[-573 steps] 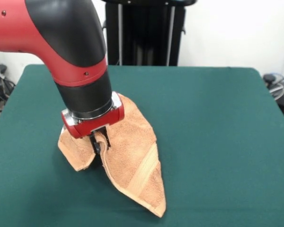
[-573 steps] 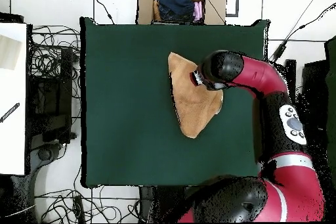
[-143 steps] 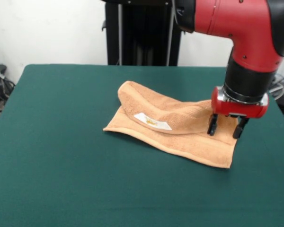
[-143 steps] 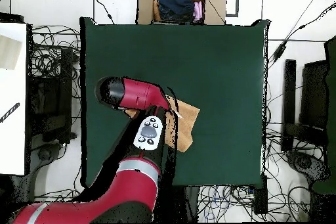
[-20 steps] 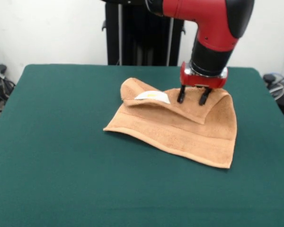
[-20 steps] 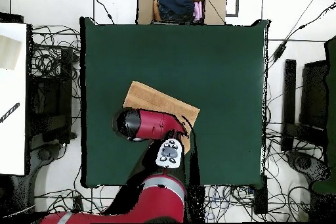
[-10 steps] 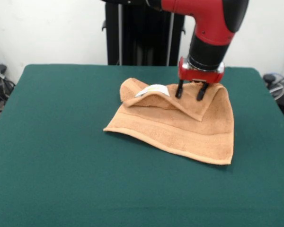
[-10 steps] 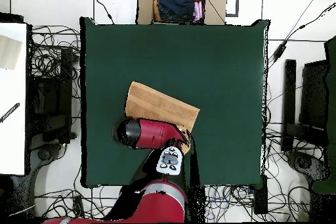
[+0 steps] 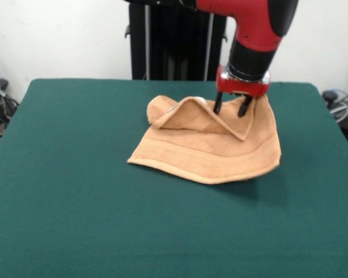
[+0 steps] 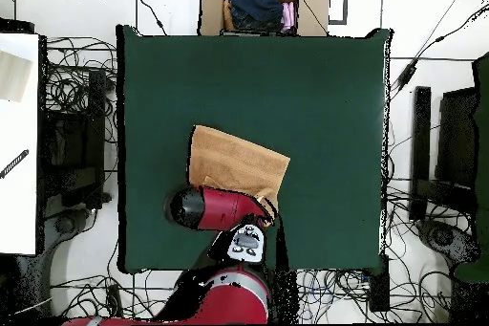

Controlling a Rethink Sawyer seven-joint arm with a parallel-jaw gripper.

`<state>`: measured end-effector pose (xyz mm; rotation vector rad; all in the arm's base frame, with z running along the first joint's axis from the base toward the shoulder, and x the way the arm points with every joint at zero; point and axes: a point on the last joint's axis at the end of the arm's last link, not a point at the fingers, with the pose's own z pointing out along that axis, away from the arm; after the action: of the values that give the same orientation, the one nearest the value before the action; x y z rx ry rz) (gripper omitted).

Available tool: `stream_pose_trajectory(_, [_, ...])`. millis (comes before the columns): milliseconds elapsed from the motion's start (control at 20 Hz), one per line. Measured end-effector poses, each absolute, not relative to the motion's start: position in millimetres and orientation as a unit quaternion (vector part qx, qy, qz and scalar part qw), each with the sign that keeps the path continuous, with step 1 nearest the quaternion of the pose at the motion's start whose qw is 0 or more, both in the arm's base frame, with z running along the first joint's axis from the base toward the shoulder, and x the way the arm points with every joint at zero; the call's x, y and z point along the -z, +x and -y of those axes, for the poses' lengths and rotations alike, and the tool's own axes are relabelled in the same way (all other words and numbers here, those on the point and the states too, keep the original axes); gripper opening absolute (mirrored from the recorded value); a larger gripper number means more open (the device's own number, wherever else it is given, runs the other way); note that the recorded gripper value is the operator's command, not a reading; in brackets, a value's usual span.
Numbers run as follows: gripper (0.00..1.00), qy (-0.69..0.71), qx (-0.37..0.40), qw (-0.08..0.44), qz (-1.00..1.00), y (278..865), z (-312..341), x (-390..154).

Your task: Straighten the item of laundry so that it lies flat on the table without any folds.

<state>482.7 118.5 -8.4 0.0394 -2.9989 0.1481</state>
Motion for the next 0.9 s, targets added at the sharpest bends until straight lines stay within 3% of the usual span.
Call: stream_pose_trajectory(900, [1.00, 0.033, -0.053, 0.085, 0.994, 431, -139, 7])
